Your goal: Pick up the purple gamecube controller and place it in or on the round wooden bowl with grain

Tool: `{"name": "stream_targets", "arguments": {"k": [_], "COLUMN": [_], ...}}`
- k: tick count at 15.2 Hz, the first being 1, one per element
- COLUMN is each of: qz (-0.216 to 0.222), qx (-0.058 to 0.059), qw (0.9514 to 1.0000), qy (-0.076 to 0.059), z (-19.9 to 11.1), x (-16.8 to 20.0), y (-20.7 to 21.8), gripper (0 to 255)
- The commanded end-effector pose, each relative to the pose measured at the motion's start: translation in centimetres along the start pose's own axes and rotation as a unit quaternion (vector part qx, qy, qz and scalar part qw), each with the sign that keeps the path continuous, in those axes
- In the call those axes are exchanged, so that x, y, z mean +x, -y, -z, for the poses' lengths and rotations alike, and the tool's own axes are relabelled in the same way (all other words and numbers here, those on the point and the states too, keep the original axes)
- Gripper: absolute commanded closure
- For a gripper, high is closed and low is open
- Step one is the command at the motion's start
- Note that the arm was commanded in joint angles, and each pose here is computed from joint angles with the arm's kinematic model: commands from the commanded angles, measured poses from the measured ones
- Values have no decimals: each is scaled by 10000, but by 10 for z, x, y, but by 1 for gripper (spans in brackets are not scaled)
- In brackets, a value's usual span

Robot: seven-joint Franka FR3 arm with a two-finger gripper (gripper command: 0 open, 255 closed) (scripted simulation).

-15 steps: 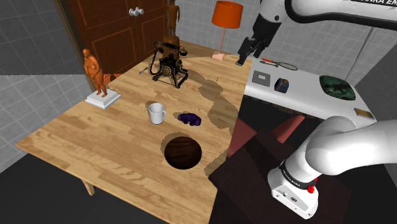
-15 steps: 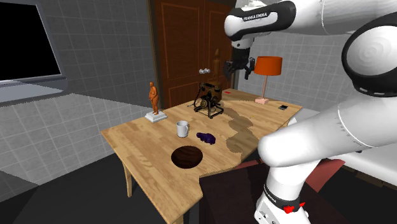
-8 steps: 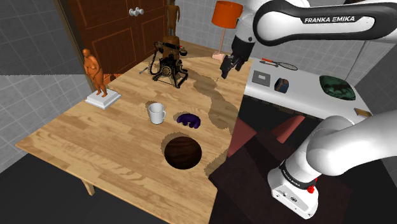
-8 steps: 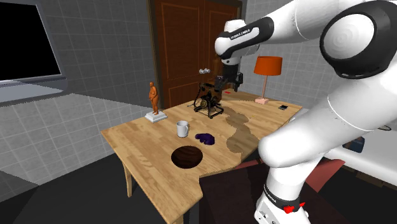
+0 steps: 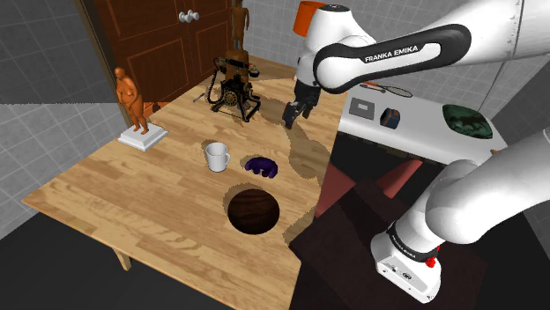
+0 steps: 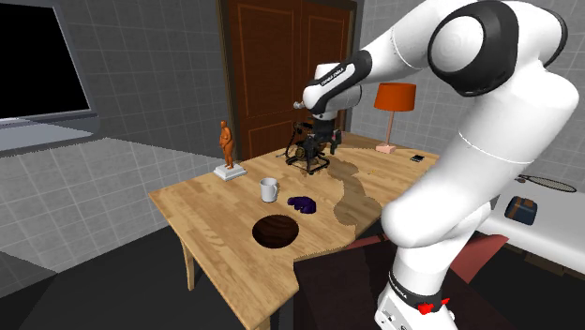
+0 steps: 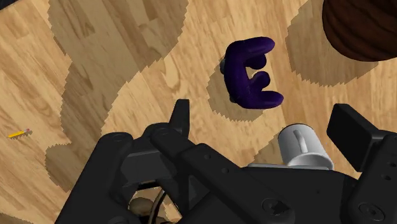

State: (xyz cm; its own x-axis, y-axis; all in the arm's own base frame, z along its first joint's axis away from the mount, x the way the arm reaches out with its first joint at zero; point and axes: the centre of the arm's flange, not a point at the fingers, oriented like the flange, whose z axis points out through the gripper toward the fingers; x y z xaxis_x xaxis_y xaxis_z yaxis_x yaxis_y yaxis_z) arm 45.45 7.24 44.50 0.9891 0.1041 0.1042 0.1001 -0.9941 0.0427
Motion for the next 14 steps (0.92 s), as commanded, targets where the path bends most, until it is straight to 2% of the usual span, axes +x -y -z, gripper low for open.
{"name": "stream_targets", "arguments": {"k": [1,14], "qz": [95,704], "qx": [52,376], "qw": [9999,9959], "qy": [52,423], "z": [-22,-174], "x": [9,64], "y": [9,71], "gripper": [0,0]}}
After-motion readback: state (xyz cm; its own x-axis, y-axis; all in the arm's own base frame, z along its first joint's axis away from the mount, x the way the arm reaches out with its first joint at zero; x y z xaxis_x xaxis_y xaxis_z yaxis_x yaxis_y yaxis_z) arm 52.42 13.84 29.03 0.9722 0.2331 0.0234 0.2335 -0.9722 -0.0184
